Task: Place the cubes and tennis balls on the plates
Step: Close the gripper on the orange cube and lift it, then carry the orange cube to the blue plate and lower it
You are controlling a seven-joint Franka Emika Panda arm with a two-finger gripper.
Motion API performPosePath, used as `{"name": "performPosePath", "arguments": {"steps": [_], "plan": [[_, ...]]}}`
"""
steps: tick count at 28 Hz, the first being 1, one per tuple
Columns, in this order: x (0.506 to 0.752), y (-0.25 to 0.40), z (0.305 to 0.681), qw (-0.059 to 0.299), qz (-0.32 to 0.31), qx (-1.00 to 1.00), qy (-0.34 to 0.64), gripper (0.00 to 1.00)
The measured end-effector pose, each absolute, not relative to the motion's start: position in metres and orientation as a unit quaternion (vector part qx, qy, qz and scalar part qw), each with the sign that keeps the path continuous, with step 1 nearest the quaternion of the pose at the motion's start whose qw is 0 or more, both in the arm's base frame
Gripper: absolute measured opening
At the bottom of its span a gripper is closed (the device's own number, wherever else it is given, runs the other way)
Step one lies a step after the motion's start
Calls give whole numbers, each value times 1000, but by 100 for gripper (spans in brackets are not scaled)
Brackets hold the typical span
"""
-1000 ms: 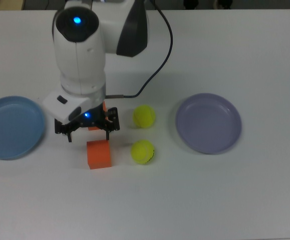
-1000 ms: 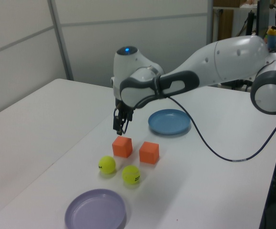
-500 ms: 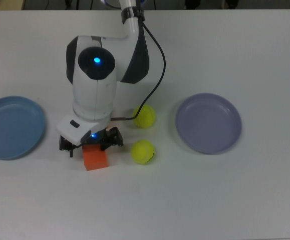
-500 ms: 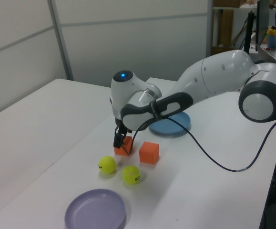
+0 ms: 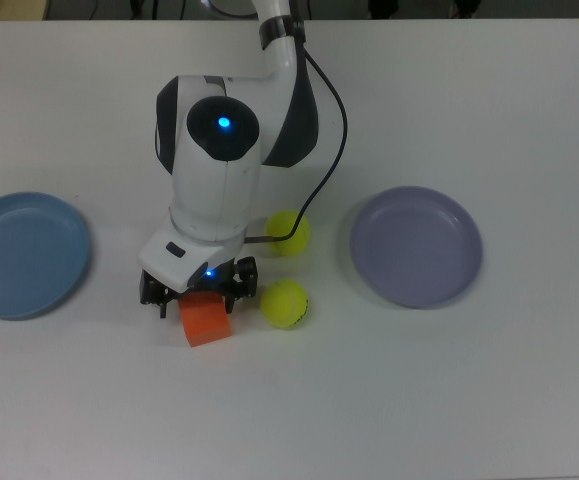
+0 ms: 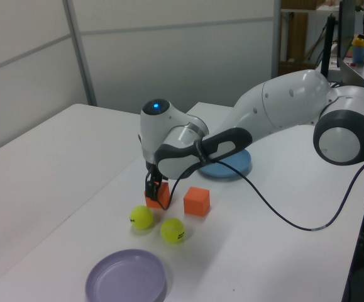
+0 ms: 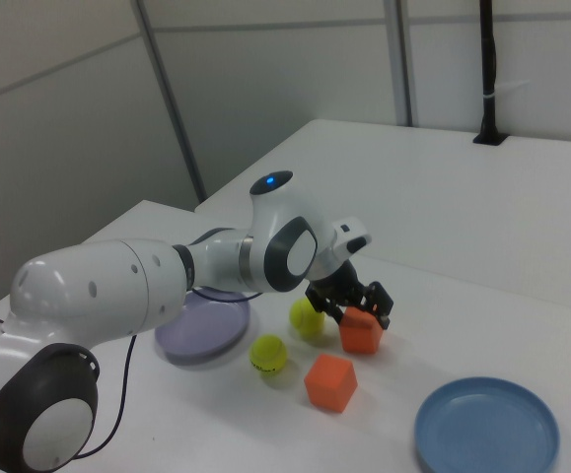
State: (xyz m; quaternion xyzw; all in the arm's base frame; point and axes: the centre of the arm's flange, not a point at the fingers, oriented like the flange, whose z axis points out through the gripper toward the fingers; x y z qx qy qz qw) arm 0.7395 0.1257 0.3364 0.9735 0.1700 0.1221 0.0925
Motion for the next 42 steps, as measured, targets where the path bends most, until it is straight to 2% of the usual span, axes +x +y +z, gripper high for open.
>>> {"name": "performPosePath", "arguments": {"steps": [5,9,27,35,40,42], "plan": [[742,119,371,95,146,971,164,97],[742,113,380,96,151,970,161,98],[737,131,368,93,143,970,174,100],[734,140,329,92,115,972,184,100],[734,139,319,97,109,971,189,99],[734,139,318,97,108,971,189,95]]}}
